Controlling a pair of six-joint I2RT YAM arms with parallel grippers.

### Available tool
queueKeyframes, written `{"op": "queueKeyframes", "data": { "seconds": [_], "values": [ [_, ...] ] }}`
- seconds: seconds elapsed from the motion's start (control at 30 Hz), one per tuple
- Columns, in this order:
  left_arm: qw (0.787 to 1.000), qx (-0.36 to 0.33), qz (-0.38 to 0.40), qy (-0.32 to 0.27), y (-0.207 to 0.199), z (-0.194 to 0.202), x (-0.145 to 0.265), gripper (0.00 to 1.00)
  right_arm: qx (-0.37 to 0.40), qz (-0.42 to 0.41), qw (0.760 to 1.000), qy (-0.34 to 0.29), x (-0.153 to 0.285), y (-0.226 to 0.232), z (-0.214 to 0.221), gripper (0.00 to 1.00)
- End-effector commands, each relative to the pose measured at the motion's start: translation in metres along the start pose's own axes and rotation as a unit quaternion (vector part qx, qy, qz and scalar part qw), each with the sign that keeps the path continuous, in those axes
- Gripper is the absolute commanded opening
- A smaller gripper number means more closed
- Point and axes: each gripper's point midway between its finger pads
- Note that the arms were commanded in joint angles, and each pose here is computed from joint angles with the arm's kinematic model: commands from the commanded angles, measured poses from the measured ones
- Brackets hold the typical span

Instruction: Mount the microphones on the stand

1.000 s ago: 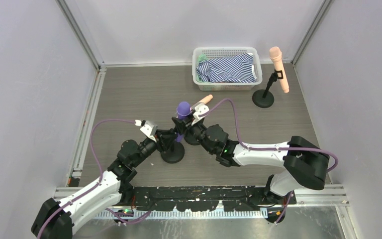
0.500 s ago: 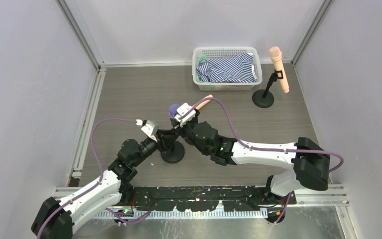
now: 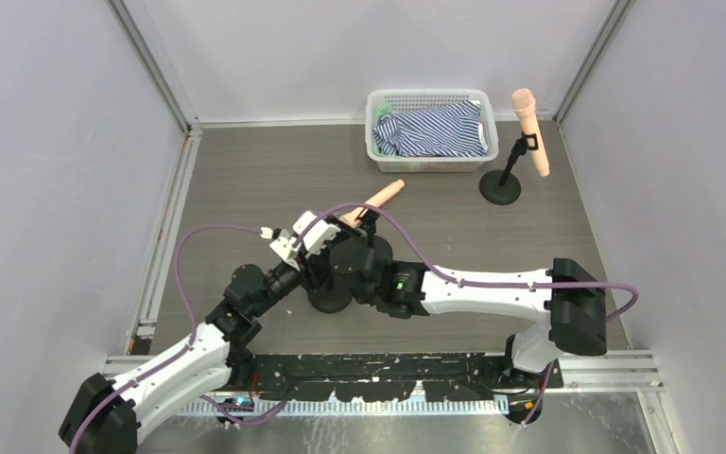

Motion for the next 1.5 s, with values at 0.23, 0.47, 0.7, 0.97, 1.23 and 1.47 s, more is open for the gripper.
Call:
{"op": "queueKeyframes", "data": {
  "seconds": [0.23, 0.47, 0.7, 0.97, 1.23, 1.47],
  "values": [
    [1.0, 0.004, 0.002, 0.018, -0.002, 0.005, 0.002, 0.0, 0.267, -0.041, 0.941, 0.205, 0.022, 0.016, 0.111, 0.06],
    [1.0, 0.003, 0.005, 0.02, -0.003, 0.006, 0.001, 0.0, 0.208, -0.004, 0.963, 0.169, 0.026, 0.003, 0.076, 0.32],
    [1.0, 0.001, 0.008, 0.024, -0.003, 0.008, 0.001, 0.0, 0.064, -0.016, 0.993, 0.099, 0.039, -0.007, 0.03, 0.62],
    [0.999, 0.005, 0.008, 0.033, -0.004, 0.014, 0.005, 0.05, -0.058, -0.047, 0.997, 0.022, 0.074, -0.021, 0.0, 0.76],
    [0.999, 0.022, 0.009, 0.025, -0.009, 0.006, 0.02, 0.55, -0.209, -0.02, 0.978, -0.021, 0.108, -0.047, 0.02, 0.77],
    [0.999, 0.039, 0.001, 0.025, -0.014, -0.006, 0.037, 0.73, -0.358, -0.014, 0.934, -0.012, 0.119, -0.035, 0.057, 0.77]
  ]
}}
Point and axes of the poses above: each gripper's point midway between its finger pads, its own x axis back along the fingers, its own y axis along the line the jaws close on, z = x × y, and after that the axes turned 2 degrees about x, right-handed
